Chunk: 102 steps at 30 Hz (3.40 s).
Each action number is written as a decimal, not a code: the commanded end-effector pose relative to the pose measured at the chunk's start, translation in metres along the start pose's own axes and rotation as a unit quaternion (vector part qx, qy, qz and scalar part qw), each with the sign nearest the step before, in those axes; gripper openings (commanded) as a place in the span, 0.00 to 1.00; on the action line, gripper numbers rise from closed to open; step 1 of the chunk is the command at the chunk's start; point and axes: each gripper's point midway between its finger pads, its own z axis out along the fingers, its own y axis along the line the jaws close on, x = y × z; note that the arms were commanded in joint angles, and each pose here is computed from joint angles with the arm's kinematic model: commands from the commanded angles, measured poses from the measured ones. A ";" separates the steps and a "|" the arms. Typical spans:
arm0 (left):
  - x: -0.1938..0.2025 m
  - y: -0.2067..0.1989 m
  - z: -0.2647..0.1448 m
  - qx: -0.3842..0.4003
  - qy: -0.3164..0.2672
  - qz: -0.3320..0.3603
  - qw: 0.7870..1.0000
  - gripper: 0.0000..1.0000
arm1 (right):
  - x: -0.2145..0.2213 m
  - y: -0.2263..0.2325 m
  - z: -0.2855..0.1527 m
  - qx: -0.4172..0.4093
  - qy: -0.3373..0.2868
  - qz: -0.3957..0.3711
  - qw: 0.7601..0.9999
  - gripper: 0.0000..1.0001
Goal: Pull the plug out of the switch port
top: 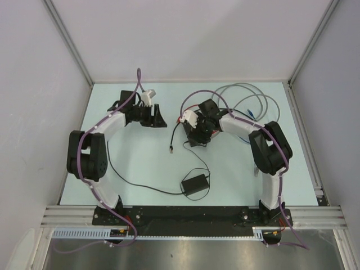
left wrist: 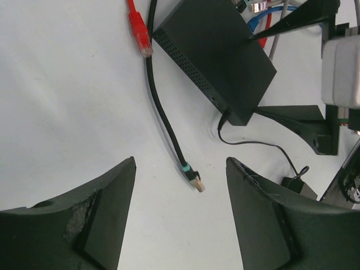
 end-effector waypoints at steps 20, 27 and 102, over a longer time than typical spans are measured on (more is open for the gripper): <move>-0.121 -0.050 -0.001 0.049 -0.102 0.008 0.994 0.70 | -0.094 -0.141 -0.105 0.093 -0.208 0.361 0.904 0.96; -0.127 -0.044 0.044 0.089 -0.083 -0.014 0.992 0.69 | -0.078 -0.150 -0.074 0.040 -0.206 0.422 0.882 0.08; 0.032 -0.016 0.143 0.164 0.172 0.012 0.971 0.39 | 0.013 -0.049 0.048 -0.065 -0.026 0.377 0.924 0.00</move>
